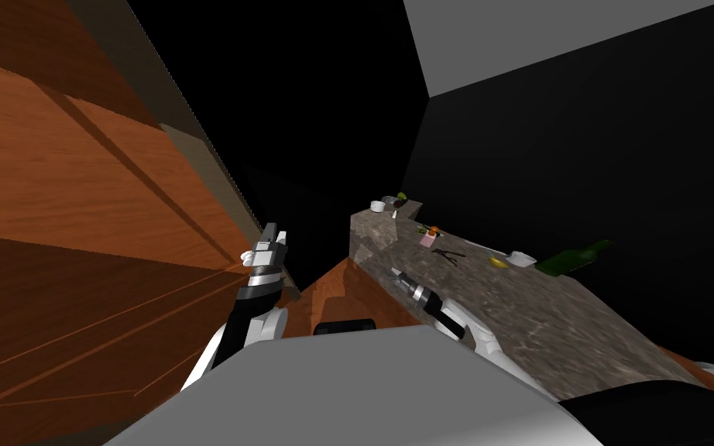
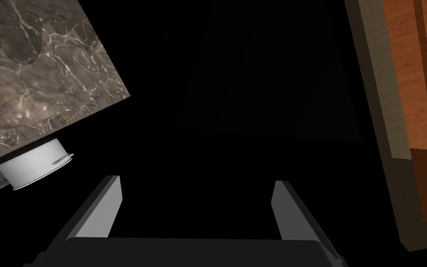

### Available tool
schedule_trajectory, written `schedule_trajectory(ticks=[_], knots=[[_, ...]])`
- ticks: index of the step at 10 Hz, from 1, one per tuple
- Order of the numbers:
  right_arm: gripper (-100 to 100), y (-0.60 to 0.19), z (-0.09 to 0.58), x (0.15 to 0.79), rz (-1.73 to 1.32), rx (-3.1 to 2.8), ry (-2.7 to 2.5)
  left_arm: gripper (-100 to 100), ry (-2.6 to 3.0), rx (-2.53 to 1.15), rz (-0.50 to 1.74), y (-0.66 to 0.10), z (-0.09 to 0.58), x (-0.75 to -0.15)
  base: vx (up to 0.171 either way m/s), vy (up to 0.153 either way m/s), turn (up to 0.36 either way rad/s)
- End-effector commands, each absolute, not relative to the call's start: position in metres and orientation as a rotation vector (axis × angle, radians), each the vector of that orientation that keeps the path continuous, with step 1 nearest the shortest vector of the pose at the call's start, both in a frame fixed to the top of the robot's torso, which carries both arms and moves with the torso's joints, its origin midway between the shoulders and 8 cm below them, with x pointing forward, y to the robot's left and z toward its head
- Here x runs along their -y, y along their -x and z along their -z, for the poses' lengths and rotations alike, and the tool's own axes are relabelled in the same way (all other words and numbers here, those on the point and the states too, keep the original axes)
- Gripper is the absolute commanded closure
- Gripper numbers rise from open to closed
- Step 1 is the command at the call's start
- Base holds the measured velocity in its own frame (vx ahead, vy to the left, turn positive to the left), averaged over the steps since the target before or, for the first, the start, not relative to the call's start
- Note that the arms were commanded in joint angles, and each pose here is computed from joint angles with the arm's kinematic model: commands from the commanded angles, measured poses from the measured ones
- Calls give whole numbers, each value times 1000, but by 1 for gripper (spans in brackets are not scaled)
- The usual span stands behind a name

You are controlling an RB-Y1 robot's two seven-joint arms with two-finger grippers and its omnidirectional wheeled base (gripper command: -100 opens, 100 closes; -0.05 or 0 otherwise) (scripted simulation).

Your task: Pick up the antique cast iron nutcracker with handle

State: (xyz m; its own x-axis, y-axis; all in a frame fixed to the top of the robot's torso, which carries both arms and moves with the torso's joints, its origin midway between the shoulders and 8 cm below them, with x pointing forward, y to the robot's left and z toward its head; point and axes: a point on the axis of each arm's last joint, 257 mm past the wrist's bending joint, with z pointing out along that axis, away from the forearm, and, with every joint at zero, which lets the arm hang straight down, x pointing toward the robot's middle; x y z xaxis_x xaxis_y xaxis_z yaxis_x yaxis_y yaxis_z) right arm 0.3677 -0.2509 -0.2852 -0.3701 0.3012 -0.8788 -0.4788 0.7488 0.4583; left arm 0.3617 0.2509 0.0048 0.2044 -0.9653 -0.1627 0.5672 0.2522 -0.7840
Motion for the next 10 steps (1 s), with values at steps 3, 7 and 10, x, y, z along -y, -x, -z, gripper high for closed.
schedule_trajectory(ticks=[3,7,10], knots=[[-100,-362,325,291,-697,-1901,240,0,657,-741,1183,-362,-5,-251,-10,19,113],[-100,-352,364,354,-520,-2054,376,0,657,-741,1183,-362,-5,-251,-2,2,117],[-100,-347,380,408,-367,-2153,517,0,657,-741,1183,-362,-5,-251,-2,-7,123]])
